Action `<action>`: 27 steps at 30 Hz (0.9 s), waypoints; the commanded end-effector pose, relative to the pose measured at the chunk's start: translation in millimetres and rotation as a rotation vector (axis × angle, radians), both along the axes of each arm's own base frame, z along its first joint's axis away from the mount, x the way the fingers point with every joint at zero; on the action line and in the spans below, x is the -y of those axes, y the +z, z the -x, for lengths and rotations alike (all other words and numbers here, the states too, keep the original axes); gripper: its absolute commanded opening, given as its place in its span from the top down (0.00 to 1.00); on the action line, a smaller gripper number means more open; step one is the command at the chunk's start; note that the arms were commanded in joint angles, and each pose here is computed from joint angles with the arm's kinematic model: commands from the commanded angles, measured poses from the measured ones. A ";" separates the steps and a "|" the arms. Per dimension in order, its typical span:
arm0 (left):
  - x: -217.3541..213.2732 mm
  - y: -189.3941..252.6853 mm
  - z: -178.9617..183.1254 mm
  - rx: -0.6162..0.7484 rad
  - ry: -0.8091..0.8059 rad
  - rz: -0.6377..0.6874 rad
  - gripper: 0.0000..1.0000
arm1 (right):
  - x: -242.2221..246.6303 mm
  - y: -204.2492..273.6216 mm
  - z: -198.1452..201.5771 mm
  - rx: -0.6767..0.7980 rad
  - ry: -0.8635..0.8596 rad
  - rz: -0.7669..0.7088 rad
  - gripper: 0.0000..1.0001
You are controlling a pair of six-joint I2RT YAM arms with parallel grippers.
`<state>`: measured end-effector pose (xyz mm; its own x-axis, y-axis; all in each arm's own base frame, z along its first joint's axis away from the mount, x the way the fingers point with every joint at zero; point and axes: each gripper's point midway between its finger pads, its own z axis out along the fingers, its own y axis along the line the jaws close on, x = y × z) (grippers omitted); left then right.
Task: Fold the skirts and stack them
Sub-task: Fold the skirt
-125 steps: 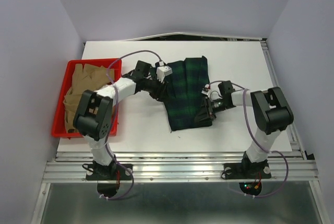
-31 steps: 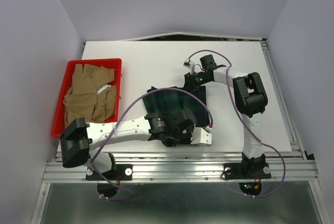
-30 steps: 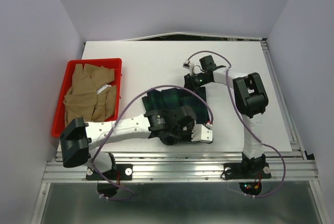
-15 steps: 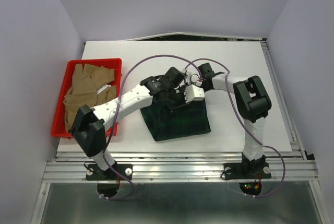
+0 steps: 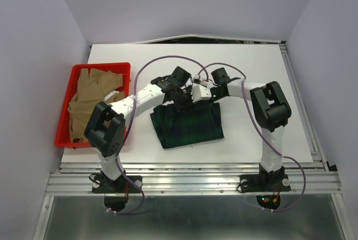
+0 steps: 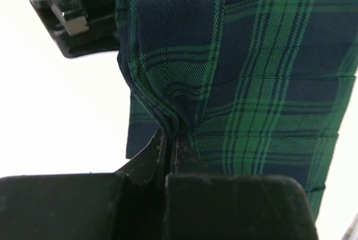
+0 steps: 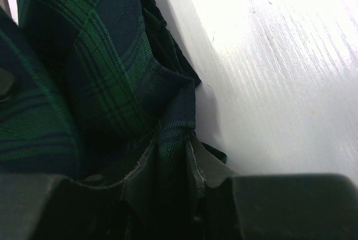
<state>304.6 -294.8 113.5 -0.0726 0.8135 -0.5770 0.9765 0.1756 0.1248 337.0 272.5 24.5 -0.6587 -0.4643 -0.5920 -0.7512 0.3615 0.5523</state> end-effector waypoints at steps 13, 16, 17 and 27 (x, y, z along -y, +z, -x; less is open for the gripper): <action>-1.8 -66.8 -37.2 0.194 -0.017 -0.023 1.00 | 26.3 -9.0 -13.7 0.048 -0.062 0.220 0.61; -6.5 -81.0 -34.1 0.183 -0.034 -0.049 1.00 | 39.4 -11.8 -24.9 0.073 -0.090 0.289 0.53; -6.6 -83.7 -34.0 0.178 -0.034 -0.053 1.00 | 41.3 -13.1 -27.2 0.076 -0.098 0.304 0.52; -7.2 -109.4 -25.4 0.026 -0.075 -0.131 0.86 | 99.8 41.7 -99.8 0.163 -0.384 0.314 0.24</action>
